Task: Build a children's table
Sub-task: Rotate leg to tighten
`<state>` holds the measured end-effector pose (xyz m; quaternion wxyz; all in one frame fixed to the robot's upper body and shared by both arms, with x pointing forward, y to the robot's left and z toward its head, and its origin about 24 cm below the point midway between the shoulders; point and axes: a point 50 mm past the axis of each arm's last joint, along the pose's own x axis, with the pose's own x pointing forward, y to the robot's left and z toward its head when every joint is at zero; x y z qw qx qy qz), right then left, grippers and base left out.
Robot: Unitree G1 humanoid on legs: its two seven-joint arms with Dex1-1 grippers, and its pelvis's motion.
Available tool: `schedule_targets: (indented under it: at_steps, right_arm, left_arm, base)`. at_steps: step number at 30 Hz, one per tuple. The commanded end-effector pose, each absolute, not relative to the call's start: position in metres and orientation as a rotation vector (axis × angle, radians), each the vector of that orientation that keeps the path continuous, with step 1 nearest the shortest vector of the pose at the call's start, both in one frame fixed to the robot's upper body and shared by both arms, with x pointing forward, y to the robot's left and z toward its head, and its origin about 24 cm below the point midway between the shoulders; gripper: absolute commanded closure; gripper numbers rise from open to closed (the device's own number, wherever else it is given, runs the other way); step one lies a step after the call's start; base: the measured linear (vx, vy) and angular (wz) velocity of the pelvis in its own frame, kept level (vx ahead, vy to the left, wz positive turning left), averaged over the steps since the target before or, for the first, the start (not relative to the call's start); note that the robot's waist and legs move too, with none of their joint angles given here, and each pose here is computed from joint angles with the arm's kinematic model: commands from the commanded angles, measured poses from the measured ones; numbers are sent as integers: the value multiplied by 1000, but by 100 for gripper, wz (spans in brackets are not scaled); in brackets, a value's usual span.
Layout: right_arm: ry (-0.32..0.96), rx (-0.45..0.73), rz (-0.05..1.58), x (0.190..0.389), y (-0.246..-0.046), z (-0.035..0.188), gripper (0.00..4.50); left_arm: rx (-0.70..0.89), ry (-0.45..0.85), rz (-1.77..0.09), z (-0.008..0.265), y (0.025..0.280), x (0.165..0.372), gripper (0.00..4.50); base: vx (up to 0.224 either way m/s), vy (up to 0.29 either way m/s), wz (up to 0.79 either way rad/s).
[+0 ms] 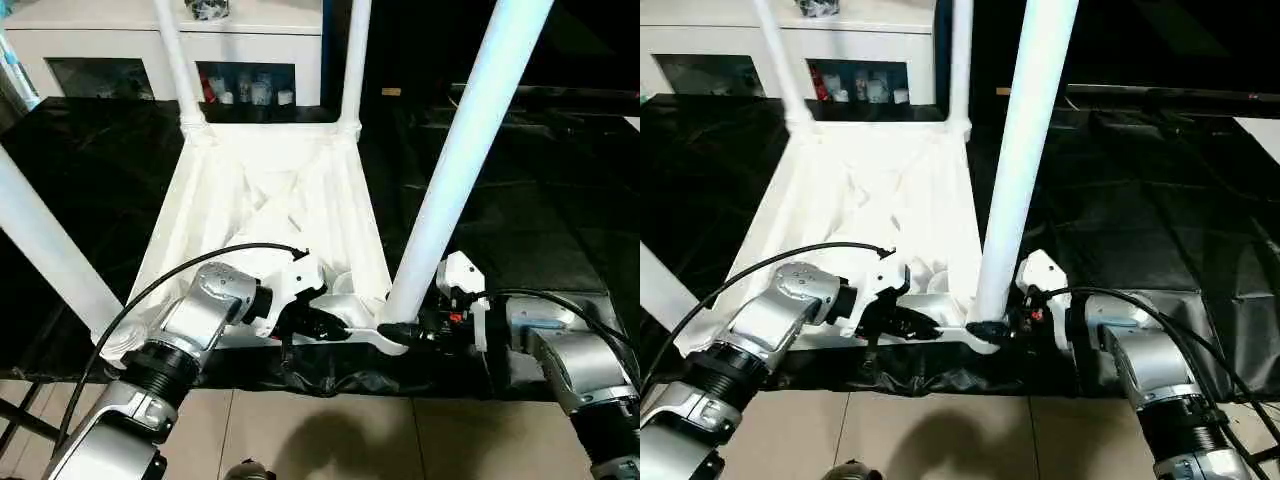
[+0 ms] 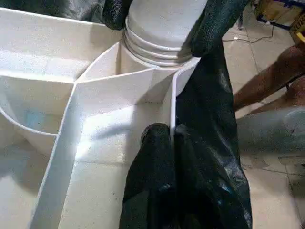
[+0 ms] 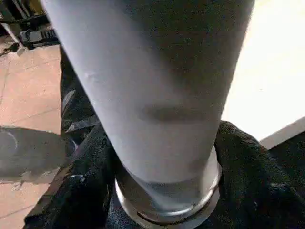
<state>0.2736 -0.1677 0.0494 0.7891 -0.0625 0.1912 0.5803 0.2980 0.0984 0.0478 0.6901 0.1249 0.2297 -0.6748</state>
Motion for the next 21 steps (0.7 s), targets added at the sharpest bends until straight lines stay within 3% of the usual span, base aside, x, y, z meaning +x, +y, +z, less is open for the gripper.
schedule_targets:
  at_steps: [1, 10, 15, 21]
  right_arm:
    - [406, -134, 1400, 266, -148, 50, 182]
    - [381, -110, 1365, 268, -146, 49, 185]
    - [310, -52, 1012, 294, -142, 43, 186]
    - [313, -27, 818, 304, -134, 35, 187]
  left_arm:
    - [272, 432, -1581, 60, 83, 297, 450]
    - [277, 429, -1532, 59, 80, 300, 450]
    - [260, 396, -1351, 59, 61, 311, 450]
    - [214, 382, -1225, 61, 44, 317, 450]
  base:
    - [0, 0, 0]
    - [0, 0, 0]
    - [0, 0, 0]
    - [0, 0, 0]
